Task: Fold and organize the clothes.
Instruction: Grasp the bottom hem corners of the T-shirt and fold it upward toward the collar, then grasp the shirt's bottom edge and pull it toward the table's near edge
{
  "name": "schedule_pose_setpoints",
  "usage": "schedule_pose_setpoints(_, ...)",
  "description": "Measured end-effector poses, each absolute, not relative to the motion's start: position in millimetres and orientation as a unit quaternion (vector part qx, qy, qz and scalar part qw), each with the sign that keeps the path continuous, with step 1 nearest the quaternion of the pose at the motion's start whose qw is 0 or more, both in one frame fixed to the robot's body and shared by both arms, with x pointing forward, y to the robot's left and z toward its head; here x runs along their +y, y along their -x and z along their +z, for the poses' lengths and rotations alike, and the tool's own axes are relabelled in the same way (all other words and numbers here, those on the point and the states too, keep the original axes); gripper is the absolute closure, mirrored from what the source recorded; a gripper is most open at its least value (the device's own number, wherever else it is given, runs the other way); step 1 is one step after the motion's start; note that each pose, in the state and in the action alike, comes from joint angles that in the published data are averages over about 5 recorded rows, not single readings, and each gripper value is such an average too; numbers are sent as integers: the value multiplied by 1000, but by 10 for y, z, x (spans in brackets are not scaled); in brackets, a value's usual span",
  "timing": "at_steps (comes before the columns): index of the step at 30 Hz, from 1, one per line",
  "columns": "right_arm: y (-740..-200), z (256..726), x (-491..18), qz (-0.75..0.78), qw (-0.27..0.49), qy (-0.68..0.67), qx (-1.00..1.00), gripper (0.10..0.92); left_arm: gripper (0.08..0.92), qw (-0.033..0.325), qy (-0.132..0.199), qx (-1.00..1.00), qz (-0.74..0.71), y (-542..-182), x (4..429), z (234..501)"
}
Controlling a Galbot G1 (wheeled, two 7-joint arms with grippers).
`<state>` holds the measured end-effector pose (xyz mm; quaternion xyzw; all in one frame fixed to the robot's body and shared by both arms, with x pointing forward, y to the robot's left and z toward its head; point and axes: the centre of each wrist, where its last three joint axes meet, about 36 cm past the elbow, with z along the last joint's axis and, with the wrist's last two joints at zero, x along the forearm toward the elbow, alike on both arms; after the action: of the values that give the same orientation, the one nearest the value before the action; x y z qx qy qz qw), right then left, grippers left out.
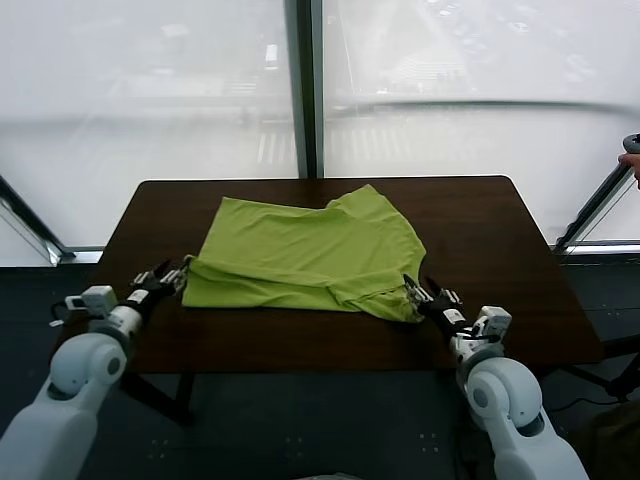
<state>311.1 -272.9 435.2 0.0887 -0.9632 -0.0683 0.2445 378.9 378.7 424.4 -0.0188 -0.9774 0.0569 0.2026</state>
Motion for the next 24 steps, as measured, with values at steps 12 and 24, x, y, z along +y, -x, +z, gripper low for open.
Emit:
schedule_pose_setpoints(12,-2946,4301,-2669,2,251,-119,-961,138,92,216,21,-974,63,-3550,3624,4232)
schedule_pose_setpoints(24,-2958,4245,-2623,31,244,-134,-960,240,109,238,17,-968,73,-3497,3631,4112)
